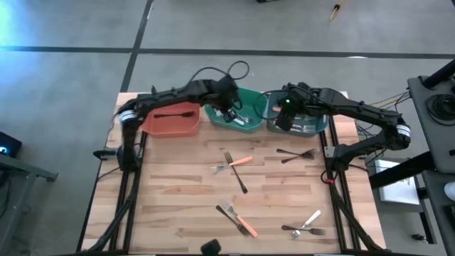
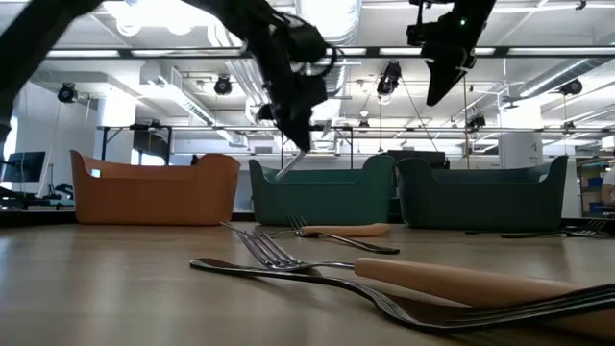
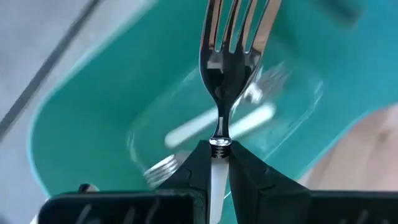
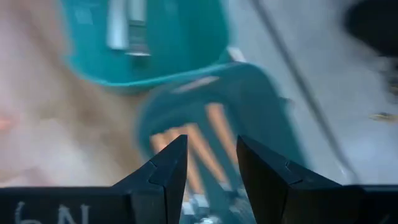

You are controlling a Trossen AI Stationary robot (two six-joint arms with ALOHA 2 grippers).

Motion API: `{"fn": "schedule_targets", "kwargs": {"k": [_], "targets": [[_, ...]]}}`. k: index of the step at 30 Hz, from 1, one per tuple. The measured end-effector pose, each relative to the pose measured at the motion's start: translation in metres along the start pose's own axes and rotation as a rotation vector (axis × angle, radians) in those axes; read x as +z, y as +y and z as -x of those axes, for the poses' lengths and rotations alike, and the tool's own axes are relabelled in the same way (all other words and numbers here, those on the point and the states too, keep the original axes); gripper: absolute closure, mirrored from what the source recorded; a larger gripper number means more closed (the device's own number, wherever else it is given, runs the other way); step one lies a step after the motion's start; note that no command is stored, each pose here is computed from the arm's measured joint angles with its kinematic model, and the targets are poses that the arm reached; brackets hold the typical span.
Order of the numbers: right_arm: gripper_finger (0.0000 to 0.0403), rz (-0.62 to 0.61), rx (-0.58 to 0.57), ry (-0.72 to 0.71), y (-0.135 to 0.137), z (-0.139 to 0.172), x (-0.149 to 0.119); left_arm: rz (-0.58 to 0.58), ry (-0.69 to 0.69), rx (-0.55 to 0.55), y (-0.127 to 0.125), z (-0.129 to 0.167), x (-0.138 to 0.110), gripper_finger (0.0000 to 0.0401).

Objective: Sort silverware by color (type)
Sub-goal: Put the white fork into the green bin, then put the light orange fork into the blue bin

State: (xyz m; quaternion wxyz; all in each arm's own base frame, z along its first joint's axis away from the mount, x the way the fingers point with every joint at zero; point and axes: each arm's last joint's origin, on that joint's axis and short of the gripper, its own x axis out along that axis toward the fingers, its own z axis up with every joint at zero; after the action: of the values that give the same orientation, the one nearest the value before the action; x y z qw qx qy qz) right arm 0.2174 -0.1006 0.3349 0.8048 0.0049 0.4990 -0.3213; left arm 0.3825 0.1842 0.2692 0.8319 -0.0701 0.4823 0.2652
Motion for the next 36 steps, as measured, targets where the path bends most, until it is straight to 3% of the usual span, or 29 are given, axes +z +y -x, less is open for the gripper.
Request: {"fn": "schedule_targets", "kwargs": {"k": [2,6,10,18,24,30,36], "targets": [[0.0271,-0.004,-0.057,-0.001,-0.003,0.0,0.0,-0.066,0.058,0.004,0.002,-0.012,0.006,0.0386],[0.0271,-0.032,-0.067,-0.017,-0.008,0.004,-0.002,-0.169,0.113,-0.005,0.002,-0.022,0.017,0.0381],[0.0271,-0.09,-0.067,-0.037,-0.011,0.01,-0.004,-0.281,0.15,-0.099,0.006,-0.025,0.023,0.0358],[0.0271,-0.242,-0.056,-0.055,-0.012,0.015,-0.006,-0.299,0.147,-0.123,0.029,-0.02,0.03,0.0343],[0.0271,-0.297,-0.053,-0.053,-0.012,0.015,-0.006,-0.307,0.183,-0.186,0.031,-0.019,0.026,0.0342],[0.0271,-0.334,-0.058,-0.002,-0.012,0.016,-0.012,-0.346,0.23,-0.512,-0.01,-0.01,0.016,0.0341],[0.0271,-0.324,-0.067,0.05,-0.012,0.016,-0.018,-0.471,0.321,-0.553,-0.055,-0.011,-0.001,0.0341]]}}
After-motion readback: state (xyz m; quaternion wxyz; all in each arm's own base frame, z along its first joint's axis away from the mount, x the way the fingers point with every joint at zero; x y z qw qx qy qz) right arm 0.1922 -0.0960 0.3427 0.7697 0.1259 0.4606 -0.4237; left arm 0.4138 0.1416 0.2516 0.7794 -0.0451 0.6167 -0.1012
